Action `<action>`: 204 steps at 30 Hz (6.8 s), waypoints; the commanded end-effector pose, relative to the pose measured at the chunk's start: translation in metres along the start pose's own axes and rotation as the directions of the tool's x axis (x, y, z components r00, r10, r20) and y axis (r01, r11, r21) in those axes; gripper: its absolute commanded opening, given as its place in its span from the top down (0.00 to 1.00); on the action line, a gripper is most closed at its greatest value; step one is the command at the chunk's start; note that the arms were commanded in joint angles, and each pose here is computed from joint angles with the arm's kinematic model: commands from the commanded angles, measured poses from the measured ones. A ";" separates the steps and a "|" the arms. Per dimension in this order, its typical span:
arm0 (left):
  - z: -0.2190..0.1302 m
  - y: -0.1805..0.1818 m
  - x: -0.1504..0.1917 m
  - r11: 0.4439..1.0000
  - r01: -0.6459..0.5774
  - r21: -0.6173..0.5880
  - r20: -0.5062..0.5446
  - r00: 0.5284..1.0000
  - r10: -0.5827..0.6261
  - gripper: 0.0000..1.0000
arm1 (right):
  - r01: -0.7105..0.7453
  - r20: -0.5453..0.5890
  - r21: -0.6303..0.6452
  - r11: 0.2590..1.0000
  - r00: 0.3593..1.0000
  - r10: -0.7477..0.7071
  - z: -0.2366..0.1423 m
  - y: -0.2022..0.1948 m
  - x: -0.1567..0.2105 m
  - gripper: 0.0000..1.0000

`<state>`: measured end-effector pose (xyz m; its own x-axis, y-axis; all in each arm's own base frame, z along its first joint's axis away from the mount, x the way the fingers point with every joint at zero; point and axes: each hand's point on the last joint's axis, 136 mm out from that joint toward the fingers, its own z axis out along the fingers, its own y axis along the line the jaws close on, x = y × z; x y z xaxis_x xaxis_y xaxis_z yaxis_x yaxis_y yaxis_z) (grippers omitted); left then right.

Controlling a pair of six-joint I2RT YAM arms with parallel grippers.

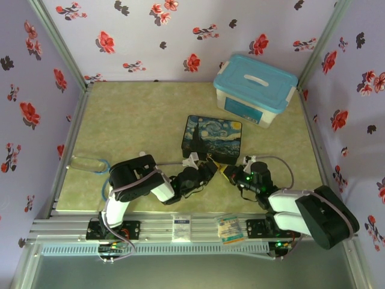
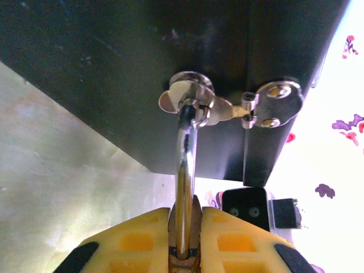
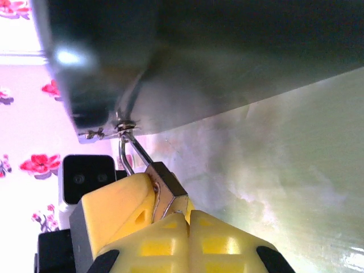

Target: Unlock the padlock with the key

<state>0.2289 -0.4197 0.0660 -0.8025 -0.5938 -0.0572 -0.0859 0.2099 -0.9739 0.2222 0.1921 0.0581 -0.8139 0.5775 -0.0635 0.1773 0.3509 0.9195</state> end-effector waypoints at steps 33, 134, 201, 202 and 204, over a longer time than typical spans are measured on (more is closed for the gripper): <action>0.014 -0.028 0.029 0.990 0.105 0.096 -0.090 0.991 -0.097 1.00 | -0.052 -0.019 -0.158 0.986 0.999 0.050 0.018 0.033 -0.012 0.94; -0.033 0.048 -0.009 0.977 -0.119 -0.177 -0.099 0.990 0.102 0.74 | 0.515 -0.274 0.133 0.847 0.840 -0.467 0.011 -0.003 0.033 0.91; -0.092 0.062 -0.066 0.137 -0.735 -0.664 -0.578 0.621 0.529 0.76 | 0.516 -0.020 0.540 0.665 0.798 -0.602 -0.013 0.060 -0.078 0.43; -0.091 0.063 -0.065 0.133 -0.735 -0.665 -0.576 0.618 0.535 0.75 | 0.516 -0.023 0.538 0.666 0.799 -0.601 -0.013 0.059 -0.078 0.43; -0.089 0.064 -0.061 0.115 -0.738 -0.665 -0.579 0.607 0.545 0.72 | 0.513 -0.023 0.534 0.672 0.804 -0.595 -0.011 0.057 -0.076 0.43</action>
<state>0.2279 -0.3243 0.0437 -0.8711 0.1376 -0.4714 0.1959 0.9776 -0.0767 0.2820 0.1614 0.1139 -0.7849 0.2381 -0.5720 -0.0039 0.9213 0.3888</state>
